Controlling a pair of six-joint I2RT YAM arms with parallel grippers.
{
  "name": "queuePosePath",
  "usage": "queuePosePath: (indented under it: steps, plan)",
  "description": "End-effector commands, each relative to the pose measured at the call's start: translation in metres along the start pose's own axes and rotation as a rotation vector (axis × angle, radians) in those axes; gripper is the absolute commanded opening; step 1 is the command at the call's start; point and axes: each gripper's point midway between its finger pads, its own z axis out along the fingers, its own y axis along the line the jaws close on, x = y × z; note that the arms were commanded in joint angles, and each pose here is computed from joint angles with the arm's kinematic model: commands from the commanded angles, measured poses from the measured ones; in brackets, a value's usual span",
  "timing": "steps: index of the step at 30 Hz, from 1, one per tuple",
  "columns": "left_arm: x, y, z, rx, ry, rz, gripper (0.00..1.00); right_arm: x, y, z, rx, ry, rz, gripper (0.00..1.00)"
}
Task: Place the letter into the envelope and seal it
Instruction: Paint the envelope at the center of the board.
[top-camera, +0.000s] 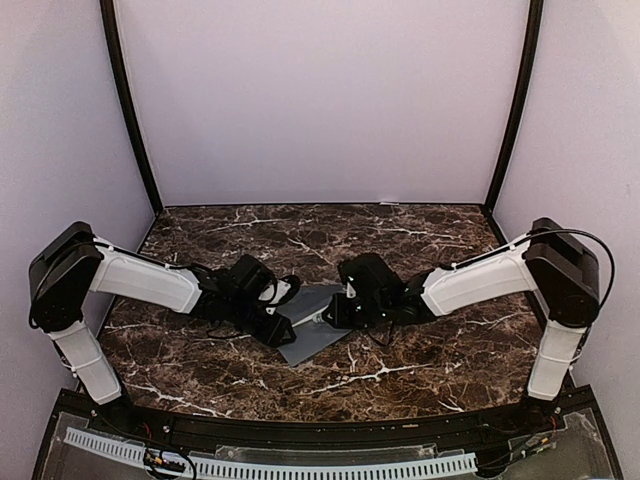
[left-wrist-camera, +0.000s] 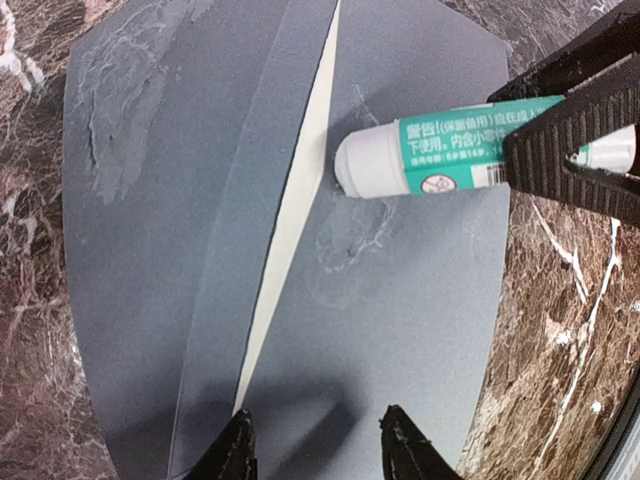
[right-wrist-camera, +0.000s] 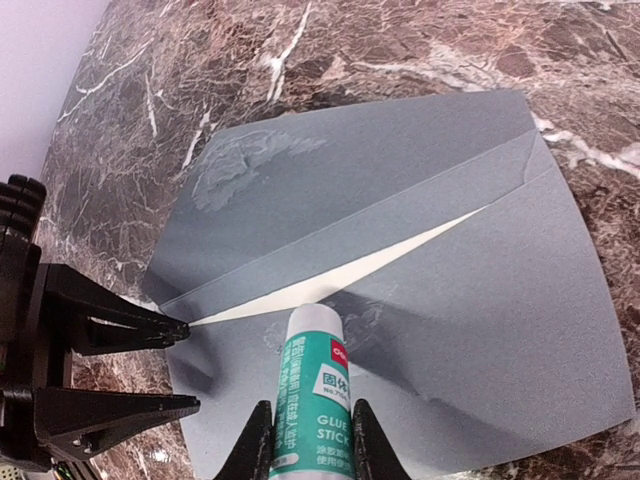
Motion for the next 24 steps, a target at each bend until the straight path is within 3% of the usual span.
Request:
queuePosePath:
  steps: [1,9,24]
  plan:
    - [0.025,0.009,0.007,-0.039,0.093,-0.008,0.43,0.0,-0.035,-0.006,0.115,-0.005,0.029,0.0]
    - [0.025,0.009,0.007,-0.041,0.094,-0.007,0.43,-0.001,-0.047,-0.008,0.14,0.001,0.034,0.0]
    - [0.024,0.008,0.007,-0.032,0.095,-0.006,0.42,0.036,0.005,0.006,-0.01,0.137,-0.06,0.0]
